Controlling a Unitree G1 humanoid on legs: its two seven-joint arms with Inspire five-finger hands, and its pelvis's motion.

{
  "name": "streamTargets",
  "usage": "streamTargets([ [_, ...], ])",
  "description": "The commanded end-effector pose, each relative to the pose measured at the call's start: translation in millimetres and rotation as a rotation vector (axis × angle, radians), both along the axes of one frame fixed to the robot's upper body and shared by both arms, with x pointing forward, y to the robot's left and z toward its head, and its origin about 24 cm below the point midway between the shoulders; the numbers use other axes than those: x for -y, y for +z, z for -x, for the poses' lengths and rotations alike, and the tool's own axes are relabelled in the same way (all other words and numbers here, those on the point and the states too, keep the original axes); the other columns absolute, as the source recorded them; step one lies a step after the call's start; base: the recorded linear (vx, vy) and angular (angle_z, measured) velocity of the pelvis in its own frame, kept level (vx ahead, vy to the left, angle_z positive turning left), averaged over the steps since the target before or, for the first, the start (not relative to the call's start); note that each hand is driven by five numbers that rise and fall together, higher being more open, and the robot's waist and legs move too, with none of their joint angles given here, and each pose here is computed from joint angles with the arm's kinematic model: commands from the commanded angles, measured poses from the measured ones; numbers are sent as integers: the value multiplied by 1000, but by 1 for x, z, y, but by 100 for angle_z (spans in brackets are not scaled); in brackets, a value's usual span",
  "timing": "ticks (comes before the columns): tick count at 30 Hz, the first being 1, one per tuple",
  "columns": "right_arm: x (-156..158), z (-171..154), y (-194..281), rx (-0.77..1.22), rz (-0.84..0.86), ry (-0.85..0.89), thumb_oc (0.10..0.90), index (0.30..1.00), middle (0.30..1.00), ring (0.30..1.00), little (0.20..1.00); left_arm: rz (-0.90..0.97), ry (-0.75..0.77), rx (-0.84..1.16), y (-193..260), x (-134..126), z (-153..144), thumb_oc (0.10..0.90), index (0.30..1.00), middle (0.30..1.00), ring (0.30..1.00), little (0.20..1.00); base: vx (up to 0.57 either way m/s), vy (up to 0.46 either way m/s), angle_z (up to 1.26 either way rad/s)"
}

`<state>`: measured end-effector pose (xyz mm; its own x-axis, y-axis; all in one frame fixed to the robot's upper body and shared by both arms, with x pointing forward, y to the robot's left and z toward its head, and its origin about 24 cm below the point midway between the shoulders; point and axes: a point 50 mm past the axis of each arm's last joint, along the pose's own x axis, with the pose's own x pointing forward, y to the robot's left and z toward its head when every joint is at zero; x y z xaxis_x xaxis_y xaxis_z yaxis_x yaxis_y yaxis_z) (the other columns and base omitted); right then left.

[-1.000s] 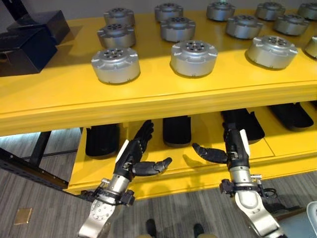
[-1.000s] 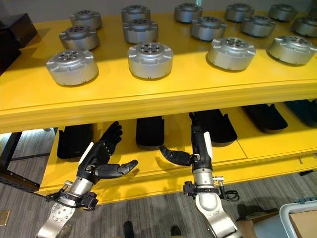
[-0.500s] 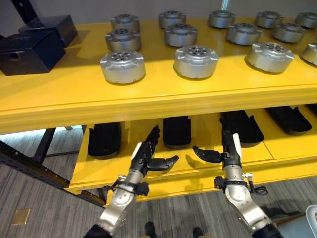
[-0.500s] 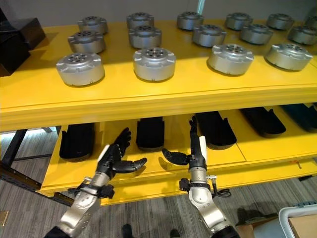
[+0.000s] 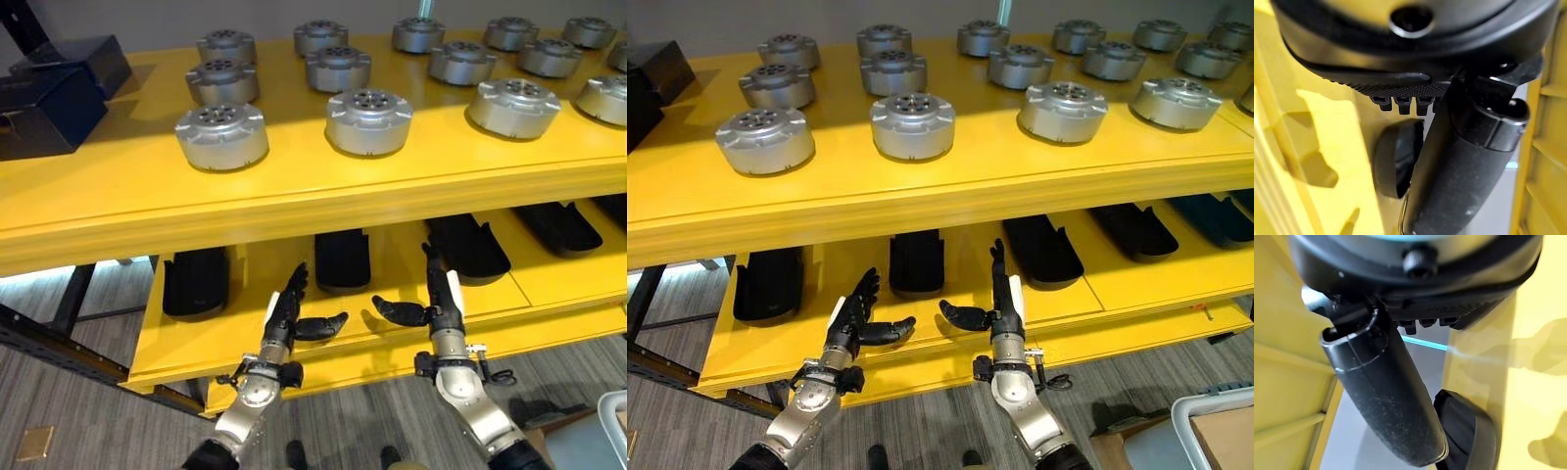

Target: Move parts from the plastic box to the shelf.

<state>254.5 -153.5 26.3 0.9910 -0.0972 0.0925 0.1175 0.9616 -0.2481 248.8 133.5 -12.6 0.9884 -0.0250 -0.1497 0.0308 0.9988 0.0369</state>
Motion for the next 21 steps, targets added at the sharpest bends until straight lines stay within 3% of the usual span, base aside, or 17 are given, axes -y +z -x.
streamTargets([
  [1, -22, -27, 56, 268, -54, 65, 900, 1000, 1000, 1000, 1000, -26, 32, 264, 52, 12, -39, 900, 1000, 1000, 1000, 1000, 0, 0, 0],
  [6, -26, -30, 52, 250, -50, 77, 900, 1000, 1000, 1000, 1000, -61, 69, 279, 54, 11, -42, 900, 1000, 1000, 1000, 1000, 0, 0, 0],
  [21, -30, -48, 41, 136, -125, 2, 900, 1000, 1000, 1000, 1000, -61, -26, 268, 53, 33, -55, 900, 1000, 1000, 1000, 1000, 30, -5, 4],
])
